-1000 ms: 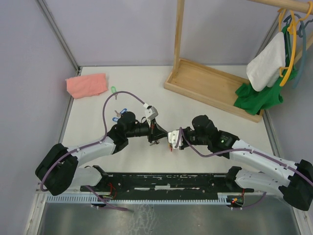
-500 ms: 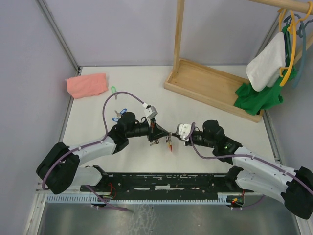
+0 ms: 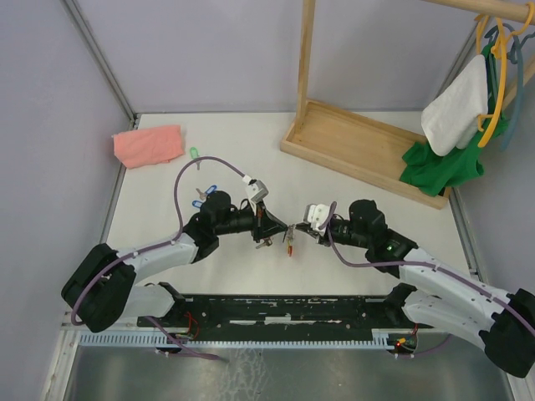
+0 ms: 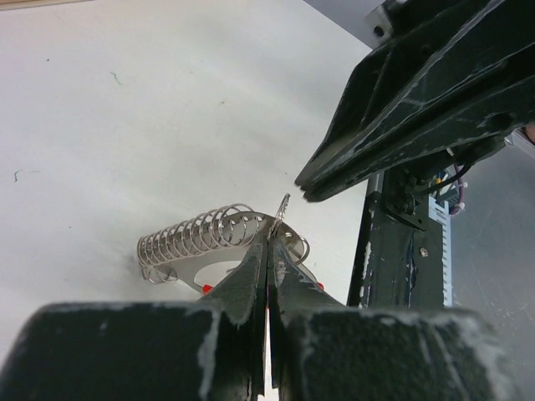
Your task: Put the keys on the keyring
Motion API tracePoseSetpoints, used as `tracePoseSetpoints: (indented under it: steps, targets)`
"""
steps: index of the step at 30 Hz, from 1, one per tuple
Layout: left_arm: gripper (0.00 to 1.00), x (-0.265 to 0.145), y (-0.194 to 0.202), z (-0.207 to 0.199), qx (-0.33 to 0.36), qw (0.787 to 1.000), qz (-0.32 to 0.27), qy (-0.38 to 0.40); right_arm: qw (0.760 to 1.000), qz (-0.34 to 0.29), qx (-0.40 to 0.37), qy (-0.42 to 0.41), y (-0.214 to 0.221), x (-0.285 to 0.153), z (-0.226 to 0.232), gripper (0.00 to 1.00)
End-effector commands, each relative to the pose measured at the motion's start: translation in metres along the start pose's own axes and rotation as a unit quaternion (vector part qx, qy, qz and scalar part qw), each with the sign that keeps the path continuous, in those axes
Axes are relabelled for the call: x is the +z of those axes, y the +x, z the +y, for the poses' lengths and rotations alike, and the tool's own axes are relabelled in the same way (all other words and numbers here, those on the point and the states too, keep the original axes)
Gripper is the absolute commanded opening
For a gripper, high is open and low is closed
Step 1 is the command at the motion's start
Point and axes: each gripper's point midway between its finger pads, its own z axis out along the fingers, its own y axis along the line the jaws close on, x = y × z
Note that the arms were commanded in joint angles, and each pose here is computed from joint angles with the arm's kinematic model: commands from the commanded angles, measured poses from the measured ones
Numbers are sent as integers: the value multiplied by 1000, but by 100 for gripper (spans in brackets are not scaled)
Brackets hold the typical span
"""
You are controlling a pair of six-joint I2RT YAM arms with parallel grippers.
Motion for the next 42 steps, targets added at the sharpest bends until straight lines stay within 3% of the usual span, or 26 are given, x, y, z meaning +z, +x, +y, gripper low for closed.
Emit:
tracePoseSetpoints:
  steps: [1, 18, 27, 36, 42]
  targets:
    - [3, -3, -16, -7, -7, 1000, -7, 3, 999, 23, -40, -23, -19, -10, -5, 12]
    - [3, 0, -30, -17, 11, 1000, -1, 15, 990, 89, -46, -99, -28, 1, -7, 35]
    - [3, 2, -30, -21, 20, 1000, 2, 21, 985, 116, -54, -115, -20, 9, -11, 34]
    - [3, 2, -32, -25, 28, 999, 5, 28, 971, 123, -120, -168, -11, 10, -5, 35]
    - [3, 2, -31, -27, 31, 999, 8, 29, 966, 116, -128, -193, -13, 13, 0, 29]
